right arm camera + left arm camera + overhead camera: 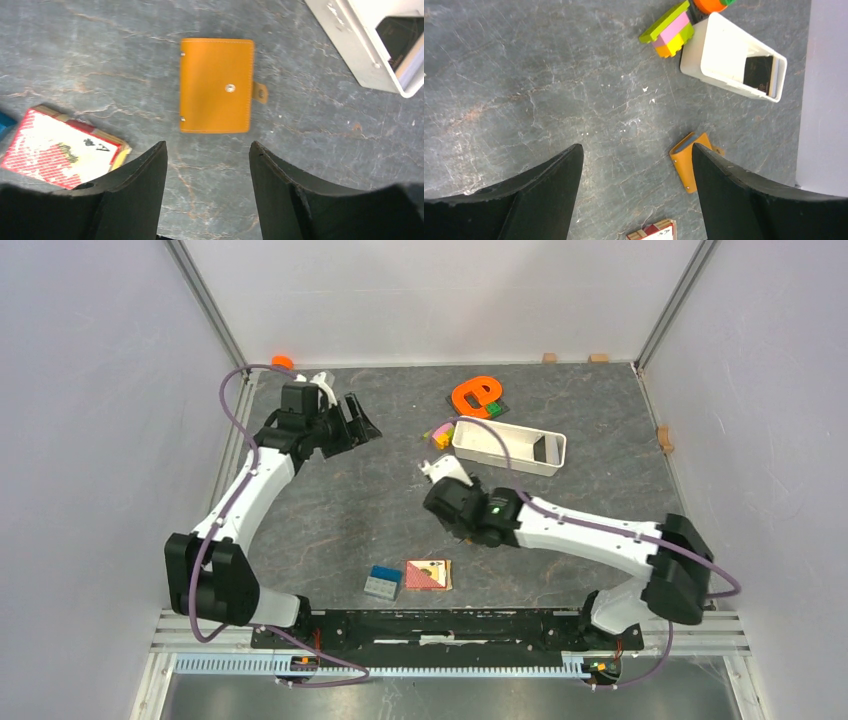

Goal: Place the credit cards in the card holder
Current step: Close the card holder at the center of the board.

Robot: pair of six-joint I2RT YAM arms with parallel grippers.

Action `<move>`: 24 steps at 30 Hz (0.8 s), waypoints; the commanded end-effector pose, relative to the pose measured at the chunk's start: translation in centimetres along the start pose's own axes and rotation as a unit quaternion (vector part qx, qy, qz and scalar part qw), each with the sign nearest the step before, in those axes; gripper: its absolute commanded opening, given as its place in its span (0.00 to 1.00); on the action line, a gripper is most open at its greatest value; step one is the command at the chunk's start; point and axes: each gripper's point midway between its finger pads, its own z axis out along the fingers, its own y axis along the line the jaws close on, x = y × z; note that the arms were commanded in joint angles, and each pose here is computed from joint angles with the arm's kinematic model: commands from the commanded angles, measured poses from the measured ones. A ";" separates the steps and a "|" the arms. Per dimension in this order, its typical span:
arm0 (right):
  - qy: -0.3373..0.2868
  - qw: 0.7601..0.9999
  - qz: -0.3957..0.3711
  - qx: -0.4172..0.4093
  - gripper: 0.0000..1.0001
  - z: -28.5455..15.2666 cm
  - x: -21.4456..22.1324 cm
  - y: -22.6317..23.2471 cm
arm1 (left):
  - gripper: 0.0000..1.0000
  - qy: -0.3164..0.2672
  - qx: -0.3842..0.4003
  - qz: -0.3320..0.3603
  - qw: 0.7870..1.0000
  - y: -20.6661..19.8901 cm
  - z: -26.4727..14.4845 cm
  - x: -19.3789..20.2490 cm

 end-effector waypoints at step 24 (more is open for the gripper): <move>0.032 0.994 0.038 -0.095 0.35 8.4 1.8 -7.1 | 0.82 0.310 0.067 0.098 0.943 -7.5 9.1 21.9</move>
